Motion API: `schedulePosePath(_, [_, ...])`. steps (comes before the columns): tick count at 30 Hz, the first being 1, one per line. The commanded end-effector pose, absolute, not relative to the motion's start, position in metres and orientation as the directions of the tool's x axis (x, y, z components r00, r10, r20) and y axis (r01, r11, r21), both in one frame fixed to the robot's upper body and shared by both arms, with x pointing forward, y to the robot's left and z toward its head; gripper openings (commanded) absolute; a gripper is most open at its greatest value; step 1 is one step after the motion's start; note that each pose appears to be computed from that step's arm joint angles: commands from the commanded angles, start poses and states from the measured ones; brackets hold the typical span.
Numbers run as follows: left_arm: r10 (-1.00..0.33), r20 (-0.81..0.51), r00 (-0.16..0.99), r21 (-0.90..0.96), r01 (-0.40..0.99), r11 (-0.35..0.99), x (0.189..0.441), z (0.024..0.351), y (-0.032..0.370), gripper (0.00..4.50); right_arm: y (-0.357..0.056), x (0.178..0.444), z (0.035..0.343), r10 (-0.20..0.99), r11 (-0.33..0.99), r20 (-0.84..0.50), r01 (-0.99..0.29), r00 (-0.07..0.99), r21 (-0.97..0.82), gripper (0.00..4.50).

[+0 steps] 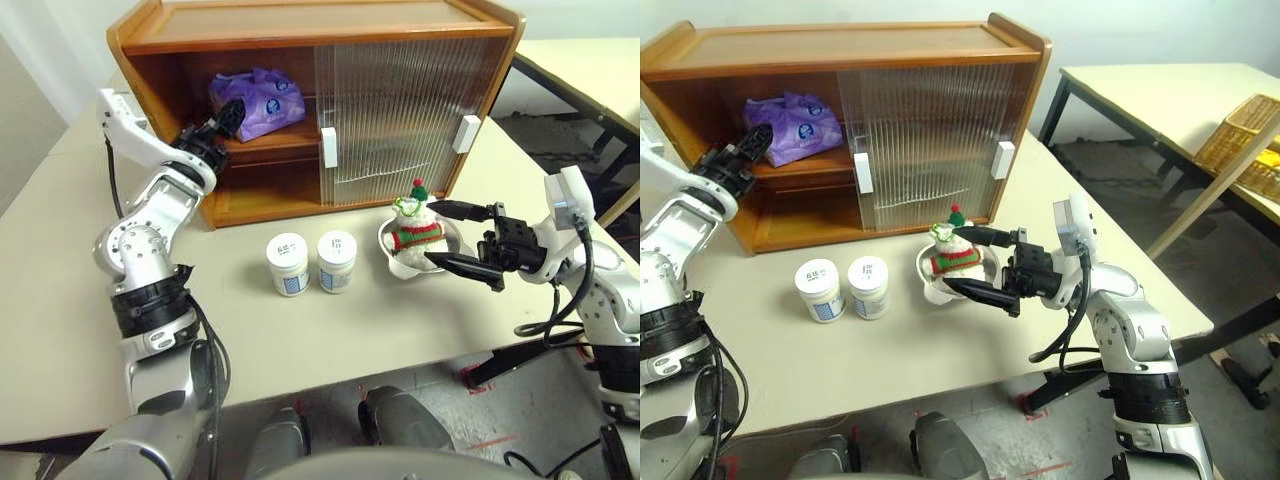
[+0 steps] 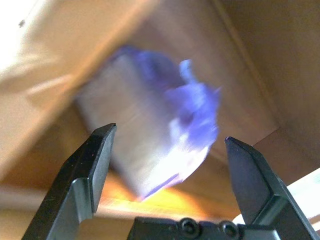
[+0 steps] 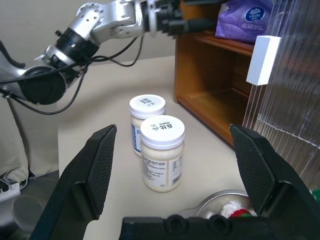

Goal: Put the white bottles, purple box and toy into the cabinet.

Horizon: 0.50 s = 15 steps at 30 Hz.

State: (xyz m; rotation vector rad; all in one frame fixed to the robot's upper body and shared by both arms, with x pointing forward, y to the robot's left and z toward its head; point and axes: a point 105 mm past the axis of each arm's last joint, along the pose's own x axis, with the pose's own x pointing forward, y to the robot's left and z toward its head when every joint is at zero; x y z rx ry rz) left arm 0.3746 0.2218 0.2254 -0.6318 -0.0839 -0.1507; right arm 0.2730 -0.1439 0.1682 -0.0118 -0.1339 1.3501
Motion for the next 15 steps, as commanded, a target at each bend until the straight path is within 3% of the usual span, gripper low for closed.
schedulePosePath(1, [-0.15, 0.098, 0.984, -0.538, 0.18, 0.824, 0.36, 0.224, 0.222, 4.49, -0.144, 0.275, 0.169, 0.976, 0.208, 0.088, -0.974, 0.2, -0.089, 4.5])
schedulePosePath(8, [-0.291, 0.147, 0.945, -0.295, 0.323, 0.899, 0.339, 0.225, 0.211, 4.49, -0.142, 0.278, 0.168, 0.981, 0.182, 0.084, -0.979, 0.175, -0.089, 4.5])
schedulePosePath(11, [-0.333, 0.17, 0.928, -0.195, 0.362, 0.911, 0.336, 0.223, 0.207, 3.85, -0.142, 0.279, 0.169, 0.982, 0.179, 0.083, -0.98, 0.172, -0.091, 4.5])
schedulePosePath(15, [-0.423, 0.153, 0.893, -0.025, 0.431, 0.902, 0.334, 0.214, 0.198, 2.52, -0.143, 0.278, 0.168, 0.982, 0.181, 0.077, -0.979, 0.175, -0.091, 4.5])
